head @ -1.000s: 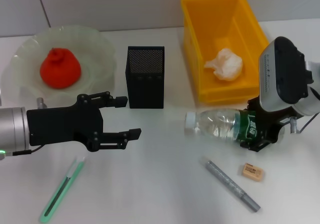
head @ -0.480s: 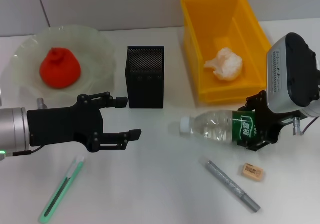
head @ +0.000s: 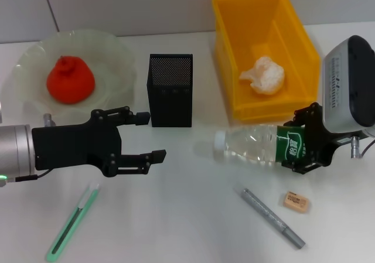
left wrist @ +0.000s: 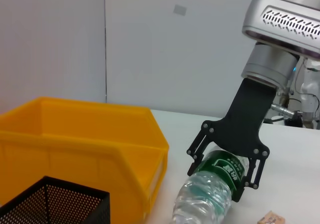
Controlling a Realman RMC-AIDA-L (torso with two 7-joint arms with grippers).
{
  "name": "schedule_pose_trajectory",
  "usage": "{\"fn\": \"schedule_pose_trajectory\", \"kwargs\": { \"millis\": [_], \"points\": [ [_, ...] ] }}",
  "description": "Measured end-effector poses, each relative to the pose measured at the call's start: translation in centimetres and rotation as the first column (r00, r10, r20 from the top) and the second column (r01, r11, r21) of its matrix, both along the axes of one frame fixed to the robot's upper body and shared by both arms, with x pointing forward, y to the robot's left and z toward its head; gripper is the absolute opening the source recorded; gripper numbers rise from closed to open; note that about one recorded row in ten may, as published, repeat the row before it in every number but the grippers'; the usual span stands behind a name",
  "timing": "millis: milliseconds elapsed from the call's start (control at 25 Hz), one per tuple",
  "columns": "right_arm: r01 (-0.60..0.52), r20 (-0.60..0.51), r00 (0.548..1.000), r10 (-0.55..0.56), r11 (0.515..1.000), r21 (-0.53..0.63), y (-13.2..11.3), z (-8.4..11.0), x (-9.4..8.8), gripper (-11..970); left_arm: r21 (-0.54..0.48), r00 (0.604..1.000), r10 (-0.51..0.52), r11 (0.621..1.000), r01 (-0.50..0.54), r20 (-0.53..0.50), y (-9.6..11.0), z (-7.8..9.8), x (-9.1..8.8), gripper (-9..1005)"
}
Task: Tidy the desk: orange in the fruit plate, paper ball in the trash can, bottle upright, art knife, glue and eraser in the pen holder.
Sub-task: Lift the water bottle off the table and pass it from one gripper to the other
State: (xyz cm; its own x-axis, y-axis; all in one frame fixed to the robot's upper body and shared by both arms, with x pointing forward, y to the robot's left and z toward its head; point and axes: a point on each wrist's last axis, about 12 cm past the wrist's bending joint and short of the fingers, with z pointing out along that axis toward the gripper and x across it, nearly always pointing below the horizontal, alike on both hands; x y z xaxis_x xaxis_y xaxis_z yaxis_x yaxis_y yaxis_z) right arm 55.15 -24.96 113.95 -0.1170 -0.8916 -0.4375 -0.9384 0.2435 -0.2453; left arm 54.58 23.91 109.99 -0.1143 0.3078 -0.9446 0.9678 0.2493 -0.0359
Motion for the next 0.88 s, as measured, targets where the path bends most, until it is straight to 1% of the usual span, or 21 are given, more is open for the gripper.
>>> {"fn": "schedule_pose_trajectory", "kwargs": {
  "millis": [480, 880],
  "points": [
    [0.025, 0.016, 1.0, -0.025, 0.999, 0.042, -0.8, 0.5, -1.1, 761, -0.004, 1.0, 0.006, 1.0, -0.006, 0.003, 0.0, 0.1, 0.1, 821],
    [0.046, 0.08, 0.995, -0.056, 0.991, 0.129, -1.4, 1.8, -2.1, 761, -0.005, 1.0, 0.011, 1.0, -0.011, 0.004, 0.1, 0.1, 0.0, 821]
  ]
}}
